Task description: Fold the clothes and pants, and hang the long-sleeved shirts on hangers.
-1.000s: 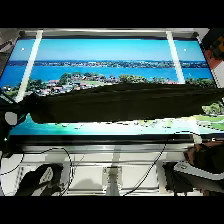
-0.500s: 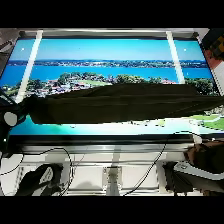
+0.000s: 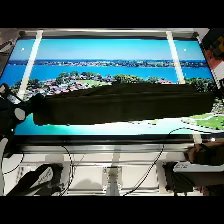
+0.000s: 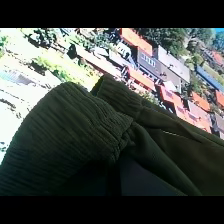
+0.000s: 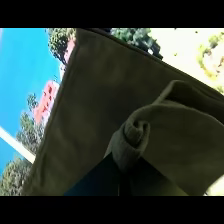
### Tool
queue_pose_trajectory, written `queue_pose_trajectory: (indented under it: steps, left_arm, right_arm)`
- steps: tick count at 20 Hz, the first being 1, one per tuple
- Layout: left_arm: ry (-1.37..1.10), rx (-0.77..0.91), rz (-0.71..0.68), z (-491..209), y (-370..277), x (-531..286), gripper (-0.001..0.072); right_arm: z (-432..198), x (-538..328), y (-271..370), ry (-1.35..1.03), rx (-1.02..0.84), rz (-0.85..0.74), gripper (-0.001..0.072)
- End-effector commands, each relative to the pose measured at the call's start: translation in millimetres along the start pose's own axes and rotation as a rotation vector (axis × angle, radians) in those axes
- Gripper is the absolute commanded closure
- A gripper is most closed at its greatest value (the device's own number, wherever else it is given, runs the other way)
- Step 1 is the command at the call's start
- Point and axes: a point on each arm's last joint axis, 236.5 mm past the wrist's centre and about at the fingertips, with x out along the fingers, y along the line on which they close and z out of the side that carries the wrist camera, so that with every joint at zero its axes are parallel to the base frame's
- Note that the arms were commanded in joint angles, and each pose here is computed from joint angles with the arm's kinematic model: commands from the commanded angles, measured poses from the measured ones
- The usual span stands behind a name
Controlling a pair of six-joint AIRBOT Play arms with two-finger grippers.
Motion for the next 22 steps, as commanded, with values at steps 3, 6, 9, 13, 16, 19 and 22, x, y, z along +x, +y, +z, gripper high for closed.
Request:
queue_pose_trajectory:
  steps: [3,6,9,13,16,19,22]
  left_arm:
    - [-0.053,-0.119,-0.048,7,-7,28,0.0689]
    - [-0.084,-0.183,-0.070,11,-11,38,0.0685]
    - [-0.218,-0.176,-0.127,39,-24,40,0.0389]
    - [-0.374,-0.222,-0.215,83,-47,37,0.0381]
    - [-0.352,-0.141,-0.218,101,-65,41,0.0380]
    - [-0.194,-0.012,-0.123,96,-66,39,0.0381]
    - [-0.013,0.178,-0.010,88,-47,27,0.0655]
  right_arm:
    - [-5,47,34,-0.005,0.064,0.069,0.0698]
    - [-9,64,53,0.002,0.082,0.119,0.0696]
    - [2,74,83,-0.062,0.118,0.213,0.0569]
    - [30,68,125,-0.203,0.197,0.365,0.0438]
    - [23,64,131,-0.177,0.094,0.357,0.0430]
    - [12,40,141,-0.097,-0.104,0.352,0.0366]
    - [8,7,162,-0.072,-0.276,0.369,0.0690]
